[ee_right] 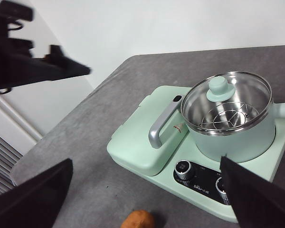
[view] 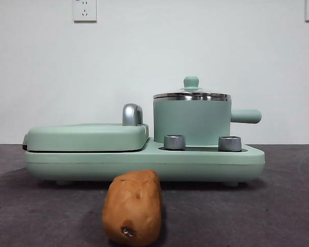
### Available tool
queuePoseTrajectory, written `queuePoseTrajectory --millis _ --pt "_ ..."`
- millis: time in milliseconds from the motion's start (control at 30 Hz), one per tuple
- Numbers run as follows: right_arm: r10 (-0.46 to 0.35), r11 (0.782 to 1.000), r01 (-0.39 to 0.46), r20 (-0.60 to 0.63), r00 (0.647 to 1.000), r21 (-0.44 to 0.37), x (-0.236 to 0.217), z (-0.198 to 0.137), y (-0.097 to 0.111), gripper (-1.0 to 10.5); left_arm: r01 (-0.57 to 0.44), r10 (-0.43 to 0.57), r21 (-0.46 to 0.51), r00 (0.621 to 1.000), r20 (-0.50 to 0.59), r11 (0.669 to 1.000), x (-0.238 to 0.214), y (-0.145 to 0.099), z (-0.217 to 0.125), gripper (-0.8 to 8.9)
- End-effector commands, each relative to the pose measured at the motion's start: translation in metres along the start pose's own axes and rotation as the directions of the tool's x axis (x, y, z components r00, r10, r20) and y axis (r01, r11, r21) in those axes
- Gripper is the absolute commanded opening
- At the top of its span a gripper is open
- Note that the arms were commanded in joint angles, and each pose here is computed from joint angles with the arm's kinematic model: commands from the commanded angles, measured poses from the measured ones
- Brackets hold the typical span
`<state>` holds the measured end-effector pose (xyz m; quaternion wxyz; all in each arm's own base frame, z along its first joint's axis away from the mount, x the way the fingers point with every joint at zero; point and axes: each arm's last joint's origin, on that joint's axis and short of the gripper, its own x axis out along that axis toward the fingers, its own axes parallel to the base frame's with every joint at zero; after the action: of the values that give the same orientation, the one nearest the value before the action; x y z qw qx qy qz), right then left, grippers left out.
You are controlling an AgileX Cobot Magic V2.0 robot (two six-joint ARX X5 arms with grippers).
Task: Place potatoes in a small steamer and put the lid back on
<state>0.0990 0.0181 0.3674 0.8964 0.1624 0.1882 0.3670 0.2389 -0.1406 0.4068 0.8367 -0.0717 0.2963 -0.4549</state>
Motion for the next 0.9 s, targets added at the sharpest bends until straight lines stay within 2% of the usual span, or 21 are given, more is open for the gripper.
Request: queuePoseTrajectory --millis 33,200,400,600,733,900 --pt "0.005 1.0 -0.005 0.012 1.0 -0.022 -0.001 0.004 0.003 5.0 -0.058 0.059 0.064 0.998 -0.025 0.996 0.024 -0.002 0.015 4.46" --pt "0.005 1.0 -0.005 0.012 1.0 -0.022 -0.001 0.004 0.003 5.0 -0.174 0.187 0.134 0.978 -0.089 0.976 0.074 -0.005 0.033 4.35" --pt "0.002 1.0 -0.001 0.012 1.0 -0.022 -0.001 0.004 0.002 5.0 -0.319 0.337 0.189 0.938 -0.075 0.929 0.128 -0.007 0.049 4.34" --pt "-0.003 1.0 0.003 0.013 1.0 -0.022 -0.001 0.004 0.002 5.0 -0.338 0.358 0.201 0.931 -0.07 0.919 0.174 0.001 0.054 4.34" --pt "-0.002 1.0 0.002 0.013 1.0 -0.022 -0.001 0.004 0.002 5.0 -0.343 0.36 0.173 0.929 -0.082 0.923 0.203 0.015 0.045 4.33" --pt "-0.002 1.0 0.002 0.012 1.0 -0.021 -0.001 0.004 0.002 5.0 -0.354 0.366 0.113 0.924 -0.112 0.929 0.218 0.022 0.037 4.33"
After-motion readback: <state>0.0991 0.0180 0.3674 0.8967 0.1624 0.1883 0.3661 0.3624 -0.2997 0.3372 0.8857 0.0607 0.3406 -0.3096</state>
